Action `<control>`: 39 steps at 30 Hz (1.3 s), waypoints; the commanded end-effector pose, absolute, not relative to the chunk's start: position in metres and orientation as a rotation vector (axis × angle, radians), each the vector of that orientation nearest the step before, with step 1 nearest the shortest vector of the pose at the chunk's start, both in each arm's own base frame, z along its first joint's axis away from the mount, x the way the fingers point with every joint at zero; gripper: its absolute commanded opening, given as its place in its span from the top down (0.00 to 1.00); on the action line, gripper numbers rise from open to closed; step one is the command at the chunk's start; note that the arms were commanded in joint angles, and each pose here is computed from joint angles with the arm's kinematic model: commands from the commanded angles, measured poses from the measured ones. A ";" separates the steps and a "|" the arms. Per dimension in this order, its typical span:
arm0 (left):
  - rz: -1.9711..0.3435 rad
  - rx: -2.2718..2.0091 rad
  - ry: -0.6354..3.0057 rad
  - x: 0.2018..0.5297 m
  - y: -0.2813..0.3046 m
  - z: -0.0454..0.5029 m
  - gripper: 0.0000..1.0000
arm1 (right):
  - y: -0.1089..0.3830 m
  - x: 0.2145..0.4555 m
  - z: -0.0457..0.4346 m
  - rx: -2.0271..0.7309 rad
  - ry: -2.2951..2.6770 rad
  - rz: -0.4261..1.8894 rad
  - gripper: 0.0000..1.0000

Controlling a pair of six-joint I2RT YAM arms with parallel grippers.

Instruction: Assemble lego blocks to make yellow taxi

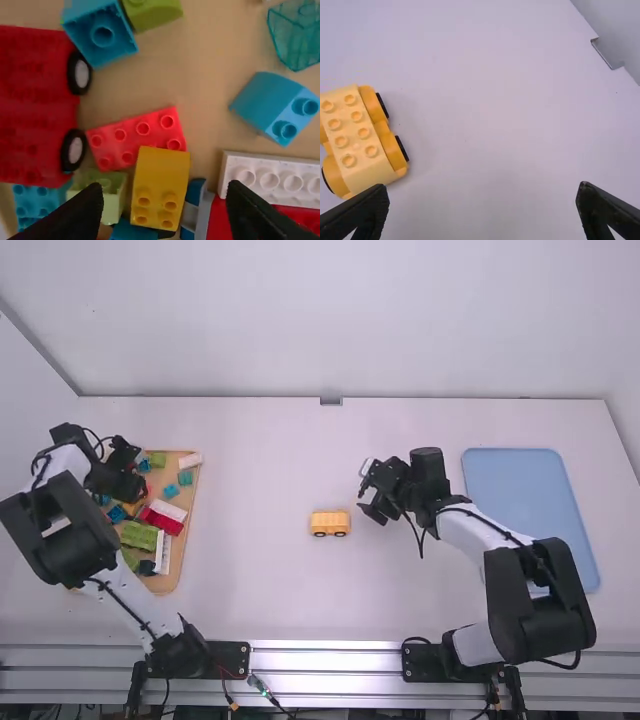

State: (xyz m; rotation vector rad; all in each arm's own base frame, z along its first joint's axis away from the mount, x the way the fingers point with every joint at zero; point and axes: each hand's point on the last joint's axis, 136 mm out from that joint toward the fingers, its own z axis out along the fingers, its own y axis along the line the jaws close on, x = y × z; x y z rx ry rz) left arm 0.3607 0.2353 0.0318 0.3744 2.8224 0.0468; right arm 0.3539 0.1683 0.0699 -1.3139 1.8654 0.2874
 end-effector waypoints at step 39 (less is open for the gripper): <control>0.109 0.312 2.839 0.350 0.241 0.010 0.67 | 0.160 0.367 0.086 -1.266 1.846 0.263 0.01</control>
